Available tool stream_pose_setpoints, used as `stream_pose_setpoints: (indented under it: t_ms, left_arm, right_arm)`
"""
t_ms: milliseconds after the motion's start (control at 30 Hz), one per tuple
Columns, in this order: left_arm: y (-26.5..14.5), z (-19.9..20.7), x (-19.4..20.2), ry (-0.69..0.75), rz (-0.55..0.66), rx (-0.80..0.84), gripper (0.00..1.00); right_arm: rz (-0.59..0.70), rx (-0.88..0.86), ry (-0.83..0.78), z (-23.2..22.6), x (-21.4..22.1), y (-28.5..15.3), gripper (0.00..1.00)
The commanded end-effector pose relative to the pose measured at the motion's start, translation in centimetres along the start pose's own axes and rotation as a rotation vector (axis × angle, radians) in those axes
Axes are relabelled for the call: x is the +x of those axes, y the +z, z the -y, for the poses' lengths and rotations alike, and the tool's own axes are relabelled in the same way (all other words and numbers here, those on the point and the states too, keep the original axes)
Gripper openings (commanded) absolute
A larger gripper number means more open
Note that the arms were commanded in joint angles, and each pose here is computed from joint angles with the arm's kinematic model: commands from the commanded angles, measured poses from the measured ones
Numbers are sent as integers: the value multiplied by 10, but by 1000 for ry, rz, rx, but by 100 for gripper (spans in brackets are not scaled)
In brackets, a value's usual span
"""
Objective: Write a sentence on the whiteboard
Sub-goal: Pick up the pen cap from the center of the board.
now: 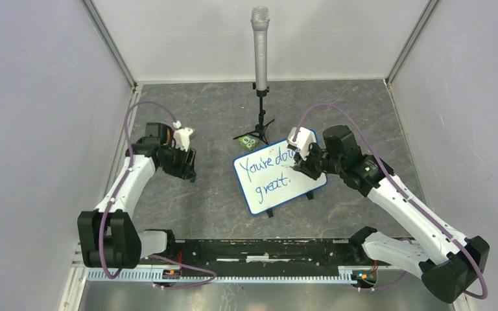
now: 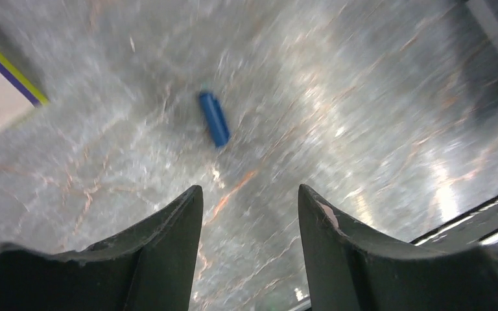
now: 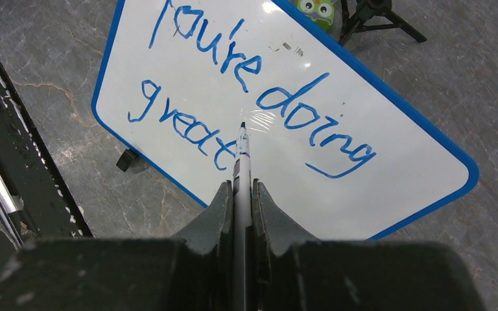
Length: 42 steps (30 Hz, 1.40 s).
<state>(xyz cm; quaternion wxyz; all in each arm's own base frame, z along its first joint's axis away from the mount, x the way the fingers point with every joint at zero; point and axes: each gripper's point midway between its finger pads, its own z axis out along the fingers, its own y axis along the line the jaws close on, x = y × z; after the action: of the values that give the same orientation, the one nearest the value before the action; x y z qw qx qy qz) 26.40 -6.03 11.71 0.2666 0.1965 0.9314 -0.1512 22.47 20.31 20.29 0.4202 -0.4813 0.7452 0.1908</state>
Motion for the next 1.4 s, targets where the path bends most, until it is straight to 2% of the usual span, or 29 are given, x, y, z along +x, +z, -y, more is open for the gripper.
stream_pose_setpoints:
  t_ms: [0,400,867,967,1067,1167,1233,1367]
  left_arm:
    - [15,-33,36,93,-135,-149,61]
    - [65,-24,48,128,-241,-173,59]
    - [91,-35,59,151,-354,-296,50]
    - [95,-35,60,137,-374,-282,43]
    - [96,-36,56,95,-369,-249,30]
    - [95,-32,49,68,-330,-193,19]
    - [91,-21,45,73,-311,-132,13]
    - [67,-11,24,100,-238,-110,4]
  right_arm:
    - [71,10,5,8,-26,-4,0]
    - [54,25,16,13,-20,-3,0]
    - [43,27,19,15,-19,-1,0]
    - [42,25,18,15,-19,0,0]
    - [45,20,15,14,-20,-1,0]
    - [54,9,12,12,-23,-2,0]
    - [61,0,9,11,-26,-3,0]
    - [84,-18,4,9,-35,-6,0]
